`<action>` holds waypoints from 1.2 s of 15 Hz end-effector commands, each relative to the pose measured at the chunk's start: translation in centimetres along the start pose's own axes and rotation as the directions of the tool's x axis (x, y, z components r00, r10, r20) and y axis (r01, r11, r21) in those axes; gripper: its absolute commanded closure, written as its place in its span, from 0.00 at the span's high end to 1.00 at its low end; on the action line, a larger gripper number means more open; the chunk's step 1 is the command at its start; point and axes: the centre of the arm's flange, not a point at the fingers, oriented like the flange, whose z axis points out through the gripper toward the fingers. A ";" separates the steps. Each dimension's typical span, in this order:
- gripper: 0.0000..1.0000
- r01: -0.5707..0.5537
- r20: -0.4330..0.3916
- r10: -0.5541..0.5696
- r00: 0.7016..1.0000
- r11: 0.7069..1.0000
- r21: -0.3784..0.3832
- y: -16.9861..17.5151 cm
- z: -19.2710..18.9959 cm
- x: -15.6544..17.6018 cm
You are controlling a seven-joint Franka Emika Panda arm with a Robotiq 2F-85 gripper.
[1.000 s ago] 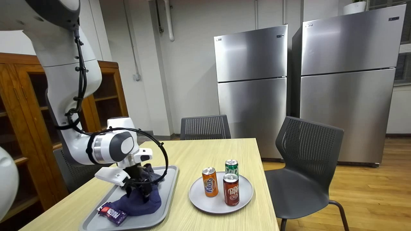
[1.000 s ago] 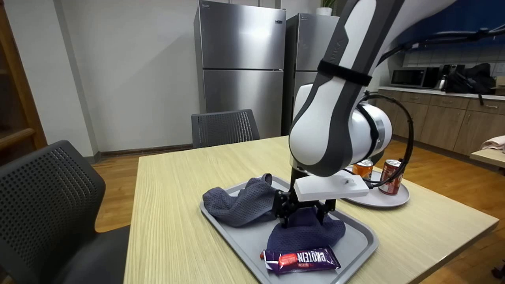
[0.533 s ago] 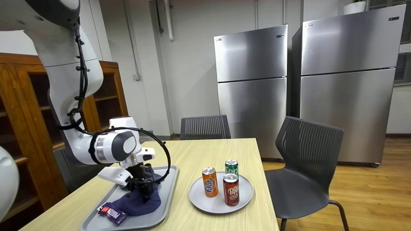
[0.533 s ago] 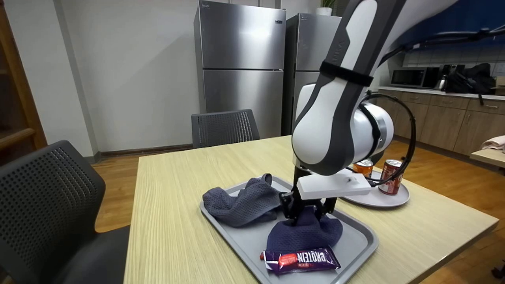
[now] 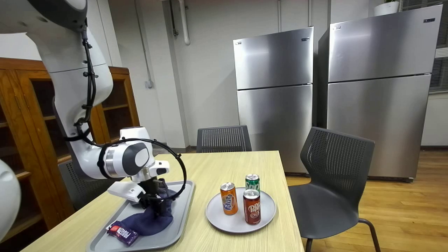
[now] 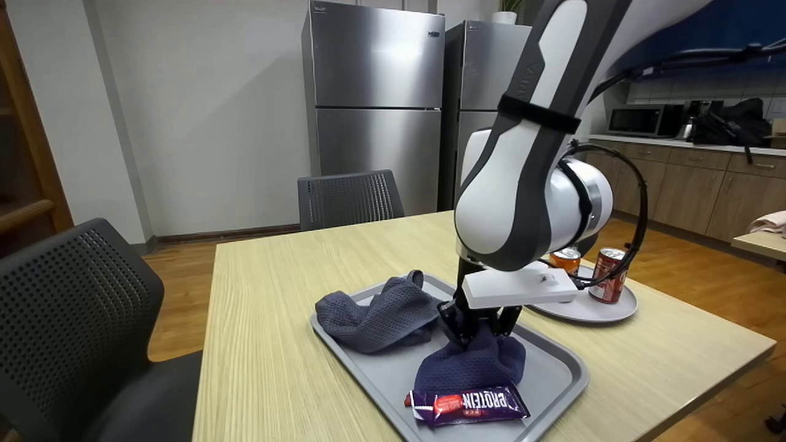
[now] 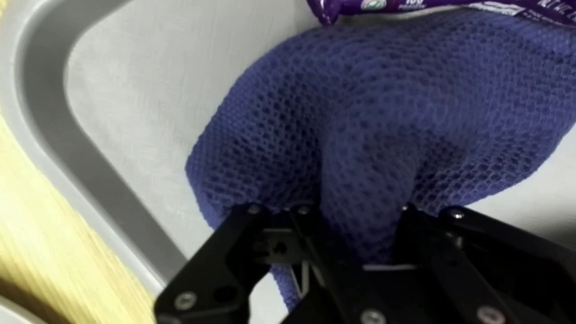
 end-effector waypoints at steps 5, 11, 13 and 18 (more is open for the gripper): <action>0.03 -0.008 0.009 0.008 1.000 1.000 0.007 -0.3 -2.5 0.4; 0.03 -0.057 0.005 0.057 0.998 0.998 0.013 0.9 -5.8 1.6; 0.03 -0.083 -0.004 0.083 0.997 0.996 0.015 1.6 -7.2 2.4; 0.03 -0.156 -0.033 0.157 0.987 0.987 0.027 4.3 -10.2 4.6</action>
